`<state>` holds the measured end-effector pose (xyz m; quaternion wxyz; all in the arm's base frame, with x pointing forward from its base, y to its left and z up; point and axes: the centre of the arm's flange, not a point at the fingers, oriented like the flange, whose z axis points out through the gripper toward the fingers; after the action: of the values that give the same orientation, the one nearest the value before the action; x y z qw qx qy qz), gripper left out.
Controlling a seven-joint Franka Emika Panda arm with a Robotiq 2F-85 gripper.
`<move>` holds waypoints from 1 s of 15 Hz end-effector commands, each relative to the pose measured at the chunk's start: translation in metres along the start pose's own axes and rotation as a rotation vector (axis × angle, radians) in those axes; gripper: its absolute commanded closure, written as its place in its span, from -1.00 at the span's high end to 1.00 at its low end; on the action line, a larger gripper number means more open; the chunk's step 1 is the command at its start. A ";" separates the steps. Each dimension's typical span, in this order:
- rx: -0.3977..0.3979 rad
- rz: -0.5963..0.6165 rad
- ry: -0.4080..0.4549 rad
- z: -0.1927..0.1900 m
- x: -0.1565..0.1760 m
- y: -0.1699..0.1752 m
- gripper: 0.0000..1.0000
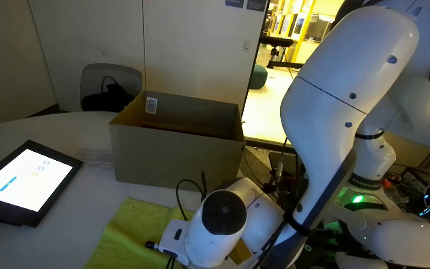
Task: Put the marker on the green towel, then wrap the marker and put it in the box
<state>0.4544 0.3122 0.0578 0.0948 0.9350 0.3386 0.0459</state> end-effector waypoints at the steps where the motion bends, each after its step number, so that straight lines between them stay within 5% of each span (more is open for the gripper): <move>1: -0.069 0.059 0.018 -0.020 -0.010 0.016 -0.98; 15: -0.262 0.395 -0.074 -0.011 -0.071 0.102 -0.99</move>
<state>0.4750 0.2155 0.0846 0.2060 0.9583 0.1818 0.0785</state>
